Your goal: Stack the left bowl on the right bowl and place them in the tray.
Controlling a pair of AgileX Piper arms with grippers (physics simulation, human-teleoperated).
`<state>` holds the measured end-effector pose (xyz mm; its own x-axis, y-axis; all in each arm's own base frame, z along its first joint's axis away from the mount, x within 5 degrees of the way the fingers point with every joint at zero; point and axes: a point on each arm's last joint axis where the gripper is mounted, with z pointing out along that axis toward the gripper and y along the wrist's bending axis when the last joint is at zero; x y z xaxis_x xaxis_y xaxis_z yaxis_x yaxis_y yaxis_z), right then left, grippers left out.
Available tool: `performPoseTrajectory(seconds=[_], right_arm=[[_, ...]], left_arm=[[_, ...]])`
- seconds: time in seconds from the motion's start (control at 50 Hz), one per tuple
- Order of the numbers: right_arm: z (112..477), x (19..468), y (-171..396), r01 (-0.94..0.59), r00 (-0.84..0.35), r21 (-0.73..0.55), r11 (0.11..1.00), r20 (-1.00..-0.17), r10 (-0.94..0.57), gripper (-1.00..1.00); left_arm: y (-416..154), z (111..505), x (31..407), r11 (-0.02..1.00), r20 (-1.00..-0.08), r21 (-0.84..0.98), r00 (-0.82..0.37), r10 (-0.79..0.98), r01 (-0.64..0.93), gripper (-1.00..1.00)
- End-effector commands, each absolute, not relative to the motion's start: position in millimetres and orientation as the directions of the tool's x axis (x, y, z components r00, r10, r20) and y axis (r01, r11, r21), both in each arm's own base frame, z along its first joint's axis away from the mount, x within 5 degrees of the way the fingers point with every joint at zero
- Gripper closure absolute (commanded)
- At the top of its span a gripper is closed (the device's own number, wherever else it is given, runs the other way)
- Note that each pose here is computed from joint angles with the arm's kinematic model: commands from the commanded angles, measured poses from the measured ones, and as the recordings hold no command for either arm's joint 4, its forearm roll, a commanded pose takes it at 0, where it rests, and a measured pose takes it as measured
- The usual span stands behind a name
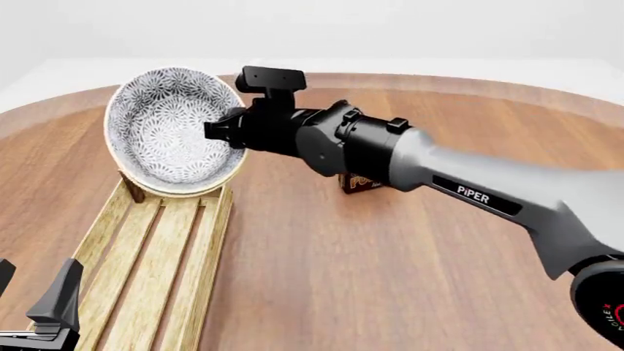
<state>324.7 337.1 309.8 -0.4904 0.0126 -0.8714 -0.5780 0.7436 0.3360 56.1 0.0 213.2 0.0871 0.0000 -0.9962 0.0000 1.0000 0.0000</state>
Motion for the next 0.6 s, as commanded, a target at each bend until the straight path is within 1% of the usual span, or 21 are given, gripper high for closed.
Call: performPoseTrajectory(seconds=[0.02, 0.22, 0.6], right_arm=[[307, 319, 351, -0.577, -0.515, 0.395, 0.714, -0.855, 0.057, 1.00], [301, 312, 362, -0.595, -0.519, 0.395, 0.699, -0.854, 0.041, 1.00], [278, 308, 379, -0.604, -0.538, 0.396, 0.691, -0.843, 0.013, 1.00]], left_arm=[[0, 213, 56, 1.000, -0.996, 0.000, 0.087, 0.000, 0.000, -1.00], [0, 213, 56, 1.000, -0.996, 0.000, 0.087, 0.000, 0.000, -1.00], [0, 213, 56, 1.000, -0.996, 0.000, 0.087, 0.000, 0.000, -1.00]])
